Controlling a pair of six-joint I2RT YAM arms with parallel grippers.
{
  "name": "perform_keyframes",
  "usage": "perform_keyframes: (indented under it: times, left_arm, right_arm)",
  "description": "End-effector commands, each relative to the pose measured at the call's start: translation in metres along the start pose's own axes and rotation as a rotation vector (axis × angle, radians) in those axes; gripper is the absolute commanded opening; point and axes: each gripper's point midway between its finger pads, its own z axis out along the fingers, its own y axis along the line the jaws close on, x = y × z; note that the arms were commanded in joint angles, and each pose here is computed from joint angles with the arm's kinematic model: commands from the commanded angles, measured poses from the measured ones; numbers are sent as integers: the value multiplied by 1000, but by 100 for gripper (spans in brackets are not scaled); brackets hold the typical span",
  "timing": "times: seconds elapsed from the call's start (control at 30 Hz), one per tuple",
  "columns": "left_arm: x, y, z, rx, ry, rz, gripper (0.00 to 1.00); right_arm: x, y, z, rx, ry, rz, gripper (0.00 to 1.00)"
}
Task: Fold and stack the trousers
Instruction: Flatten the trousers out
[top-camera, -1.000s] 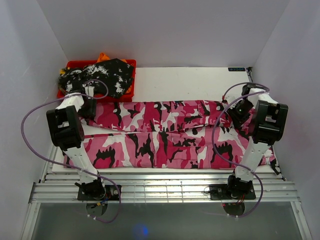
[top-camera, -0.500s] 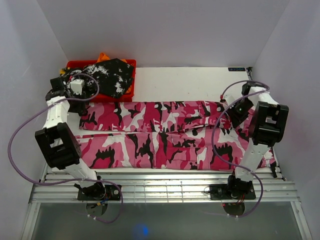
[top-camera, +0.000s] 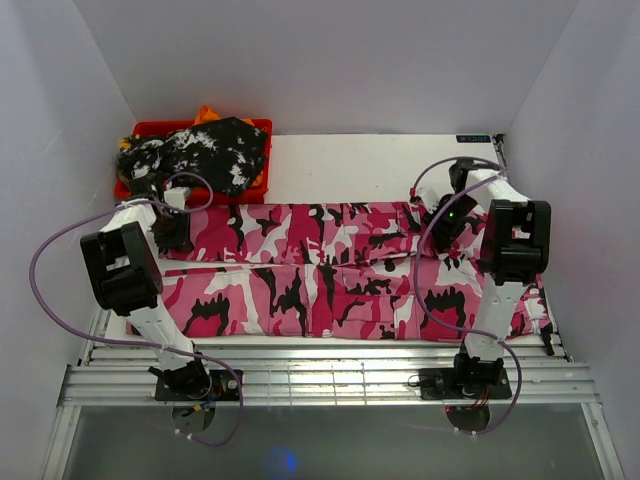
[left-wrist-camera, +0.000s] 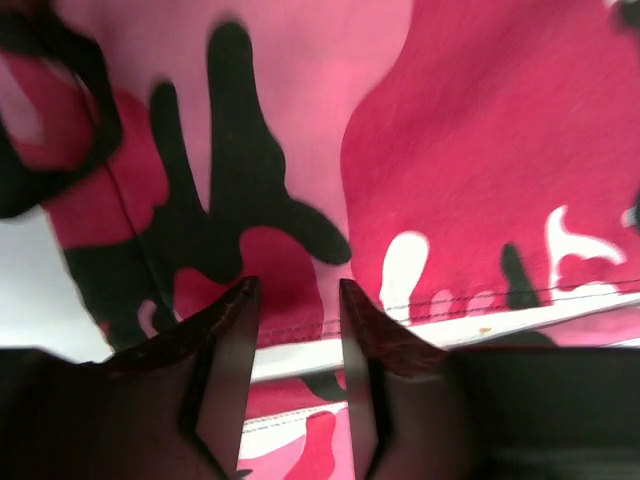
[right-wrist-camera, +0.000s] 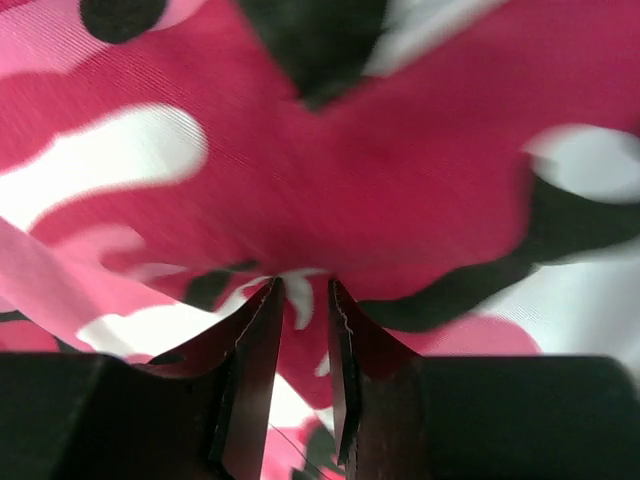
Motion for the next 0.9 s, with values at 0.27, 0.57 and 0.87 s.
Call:
perform_keyframes:
  times: [0.27, 0.57, 0.87]
  left_arm:
    - [88, 8, -23, -36, 137, -13, 29]
    - [28, 3, -81, 48, -41, 118, 47]
    - [-118, 35, -106, 238, -242, 543, 77]
  right_arm:
    - [46, 70, 36, -125, 114, -117, 26]
    - [12, 58, -10, -49, 17, -213, 39]
    - [-9, -39, -98, 90, -45, -270, 90]
